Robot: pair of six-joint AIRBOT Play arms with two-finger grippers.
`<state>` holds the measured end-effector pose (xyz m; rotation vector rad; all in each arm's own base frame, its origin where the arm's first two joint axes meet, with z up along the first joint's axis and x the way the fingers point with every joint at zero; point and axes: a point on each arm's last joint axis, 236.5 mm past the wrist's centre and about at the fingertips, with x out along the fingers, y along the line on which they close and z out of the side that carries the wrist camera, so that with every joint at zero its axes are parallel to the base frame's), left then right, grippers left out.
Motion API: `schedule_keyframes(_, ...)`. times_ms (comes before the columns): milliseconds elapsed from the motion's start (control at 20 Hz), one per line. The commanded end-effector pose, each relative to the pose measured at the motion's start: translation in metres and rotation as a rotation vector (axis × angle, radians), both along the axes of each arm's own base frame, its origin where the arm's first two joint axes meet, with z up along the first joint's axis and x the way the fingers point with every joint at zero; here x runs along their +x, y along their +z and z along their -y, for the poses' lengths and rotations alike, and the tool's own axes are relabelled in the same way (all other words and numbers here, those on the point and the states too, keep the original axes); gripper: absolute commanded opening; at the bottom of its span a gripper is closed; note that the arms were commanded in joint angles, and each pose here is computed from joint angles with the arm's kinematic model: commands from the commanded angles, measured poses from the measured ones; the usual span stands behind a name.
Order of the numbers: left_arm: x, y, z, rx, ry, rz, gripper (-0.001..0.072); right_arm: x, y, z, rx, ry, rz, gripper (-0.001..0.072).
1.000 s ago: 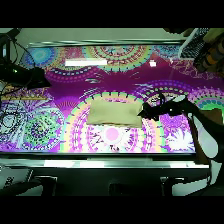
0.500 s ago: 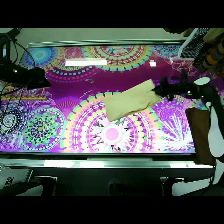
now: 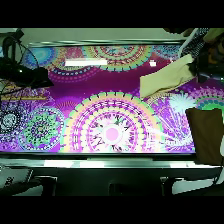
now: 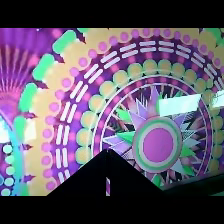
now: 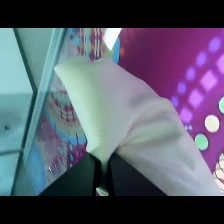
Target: Fold the clothes and pants, and hang the long-sleeved shirts on hangers.
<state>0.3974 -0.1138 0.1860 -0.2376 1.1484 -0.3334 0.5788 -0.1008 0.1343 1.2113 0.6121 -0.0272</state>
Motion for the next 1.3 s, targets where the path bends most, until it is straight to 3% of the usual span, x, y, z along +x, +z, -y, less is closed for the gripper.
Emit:
schedule_keyframes(0, 0.005, 0.000, 0.000, -0.004, 0.007, 0.015, 0.0018, -0.001, 0.031, 0.062, 0.032, -0.220, 0.055, 0.0029)
schedule_keyframes(400, 0.005, 0.000, 0.000, -0.004, 0.006, 0.012, 0.0018, -0.058, 0.047, 0.140, 0.076, -0.631, -0.080, 0.0028)
schedule_keyframes(550, 0.004, 0.000, 0.000, -0.004, 0.006, 0.012, 0.0017, -0.088, 0.046, 0.157, 0.038, -0.748, -0.163, 0.0028)
schedule_keyframes(1250, -0.004, -0.003, 0.000, 0.004, -0.006, -0.022, 0.0018, -0.219, 0.039, 0.176, -0.207, -0.948, -0.558, 0.0029)
